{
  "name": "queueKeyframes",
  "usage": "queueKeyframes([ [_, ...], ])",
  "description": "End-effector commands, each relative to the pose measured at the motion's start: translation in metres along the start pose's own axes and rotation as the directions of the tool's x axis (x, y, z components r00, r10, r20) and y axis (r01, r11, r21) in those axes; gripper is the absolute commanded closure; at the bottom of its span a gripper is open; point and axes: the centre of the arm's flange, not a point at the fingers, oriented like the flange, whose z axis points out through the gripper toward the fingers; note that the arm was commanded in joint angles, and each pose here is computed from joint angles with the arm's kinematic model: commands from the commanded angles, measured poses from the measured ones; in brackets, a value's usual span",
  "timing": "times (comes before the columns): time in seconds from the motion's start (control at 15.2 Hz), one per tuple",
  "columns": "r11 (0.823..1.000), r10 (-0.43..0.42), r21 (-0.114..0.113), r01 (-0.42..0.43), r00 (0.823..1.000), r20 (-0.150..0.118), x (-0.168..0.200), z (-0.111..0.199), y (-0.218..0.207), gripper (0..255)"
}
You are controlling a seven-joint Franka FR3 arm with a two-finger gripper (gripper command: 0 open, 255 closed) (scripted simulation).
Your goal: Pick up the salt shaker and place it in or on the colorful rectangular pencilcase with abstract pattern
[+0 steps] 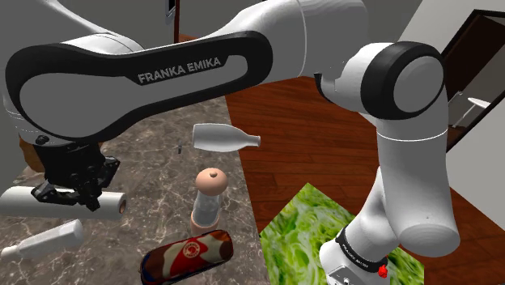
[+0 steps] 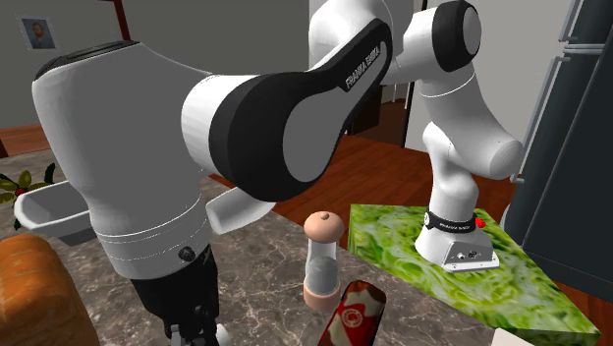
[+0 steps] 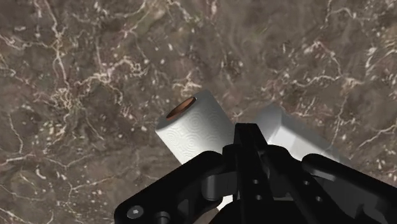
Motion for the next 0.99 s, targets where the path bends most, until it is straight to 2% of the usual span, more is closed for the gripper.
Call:
queueKeyframes([
  [0.0,1.000,0.000,0.000,0.000,1.000,0.000,0.000,0.000,0.000,255],
  [0.07,1.000,0.000,0.000,0.000,1.000,0.000,0.000,0.000,0.000,0],
  [0.13,0.994,-0.106,-0.021,0.106,0.994,-0.013,0.007,0.003,-0.011,0],
  [0.2,0.977,-0.211,-0.043,0.210,0.977,-0.023,0.013,0.007,-0.024,0],
  [0.26,0.948,-0.314,-0.066,0.311,0.949,-0.031,0.018,0.011,-0.036,0],
  [0.33,0.908,-0.413,-0.090,0.408,0.910,-0.036,0.022,0.015,-0.049,0],
  [0.4,0.858,-0.508,-0.114,0.501,0.861,-0.039,0.024,0.019,-0.062,0],
  [0.46,0.798,-0.597,-0.139,0.587,0.802,-0.039,0.025,0.023,-0.075,0],
  [0.53,0.728,-0.679,-0.163,0.666,0.733,-0.037,0.024,0.028,-0.089,0],
  [0.59,0.650,-0.753,-0.186,0.736,0.657,-0.032,0.023,0.033,-0.102,0],
  [0.66,0.565,-0.819,-0.209,0.798,0.573,-0.025,0.020,0.038,-0.114,0],
  [0.73,0.545,-0.832,-0.214,0.811,0.554,-0.023,0.019,0.039,-0.117,0],
  [0.92,0.545,-0.832,-0.214,0.811,0.554,-0.023,0.022,0.055,-0.115,0],
])
